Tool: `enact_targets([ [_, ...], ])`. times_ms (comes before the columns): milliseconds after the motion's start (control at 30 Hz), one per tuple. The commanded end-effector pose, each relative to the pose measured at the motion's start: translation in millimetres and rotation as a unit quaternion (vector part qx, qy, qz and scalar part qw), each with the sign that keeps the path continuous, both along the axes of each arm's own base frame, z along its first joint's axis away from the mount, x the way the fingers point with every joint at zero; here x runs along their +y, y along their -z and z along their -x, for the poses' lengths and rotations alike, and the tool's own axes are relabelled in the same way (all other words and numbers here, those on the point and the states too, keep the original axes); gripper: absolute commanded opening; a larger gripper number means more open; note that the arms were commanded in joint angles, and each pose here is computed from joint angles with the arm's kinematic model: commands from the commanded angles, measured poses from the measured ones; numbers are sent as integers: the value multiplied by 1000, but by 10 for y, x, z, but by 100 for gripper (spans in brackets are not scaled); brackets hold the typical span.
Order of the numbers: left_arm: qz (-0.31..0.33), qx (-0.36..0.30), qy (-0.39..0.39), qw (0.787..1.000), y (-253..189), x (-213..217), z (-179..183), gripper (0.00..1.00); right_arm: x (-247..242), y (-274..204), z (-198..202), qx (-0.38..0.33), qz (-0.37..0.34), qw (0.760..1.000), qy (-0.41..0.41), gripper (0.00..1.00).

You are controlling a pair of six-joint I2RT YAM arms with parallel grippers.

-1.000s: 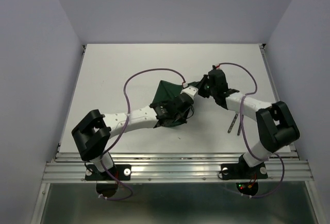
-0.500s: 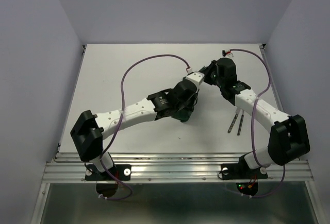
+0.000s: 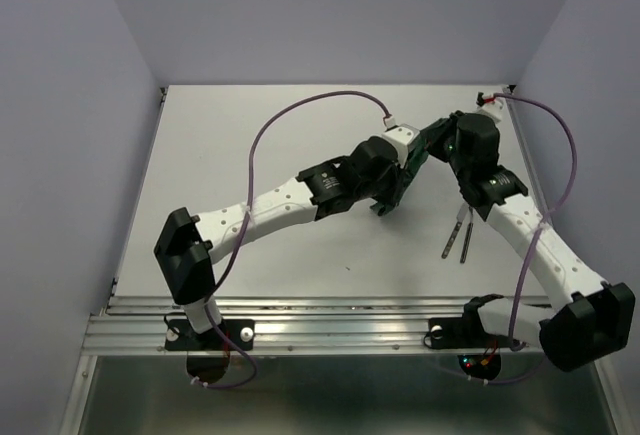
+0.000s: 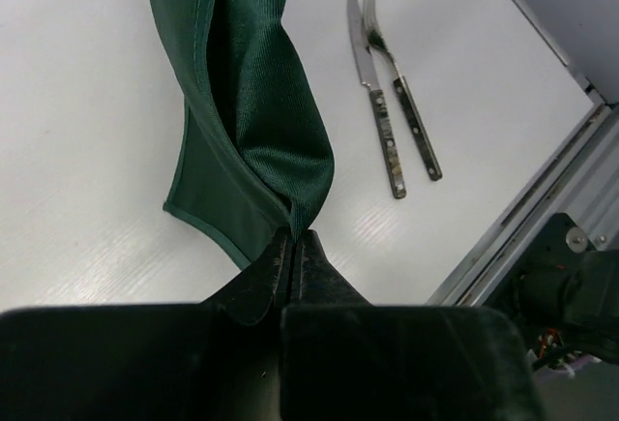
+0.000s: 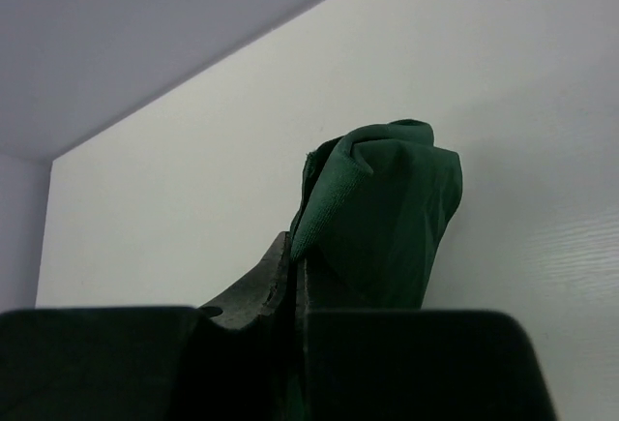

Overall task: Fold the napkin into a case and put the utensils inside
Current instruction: Turn over the upper triangle folded napkin at the center of the board.

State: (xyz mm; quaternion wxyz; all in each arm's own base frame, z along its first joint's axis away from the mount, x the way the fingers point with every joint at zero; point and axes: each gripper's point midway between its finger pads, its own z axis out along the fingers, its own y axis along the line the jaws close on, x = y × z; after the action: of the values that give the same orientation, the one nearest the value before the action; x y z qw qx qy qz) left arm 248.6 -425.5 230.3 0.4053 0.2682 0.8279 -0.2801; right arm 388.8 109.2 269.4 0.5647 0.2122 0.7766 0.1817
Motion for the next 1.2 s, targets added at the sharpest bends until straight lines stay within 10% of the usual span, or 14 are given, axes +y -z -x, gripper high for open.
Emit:
enact_targets([
  [0, 50, 0, 62, 997, -342, -395, 176, 0, -427, -271, 268, -23, 47, 997, 64, 1],
  [533, 163, 40, 217, 962, -912, -1309, 837, 0, -846, -652, 625, 38, 193, 977, 79, 1],
  [1167, 167, 145, 66, 973, 669, 251, 127, 0, 878, 971, -785, 148, 145, 962, -176, 1],
])
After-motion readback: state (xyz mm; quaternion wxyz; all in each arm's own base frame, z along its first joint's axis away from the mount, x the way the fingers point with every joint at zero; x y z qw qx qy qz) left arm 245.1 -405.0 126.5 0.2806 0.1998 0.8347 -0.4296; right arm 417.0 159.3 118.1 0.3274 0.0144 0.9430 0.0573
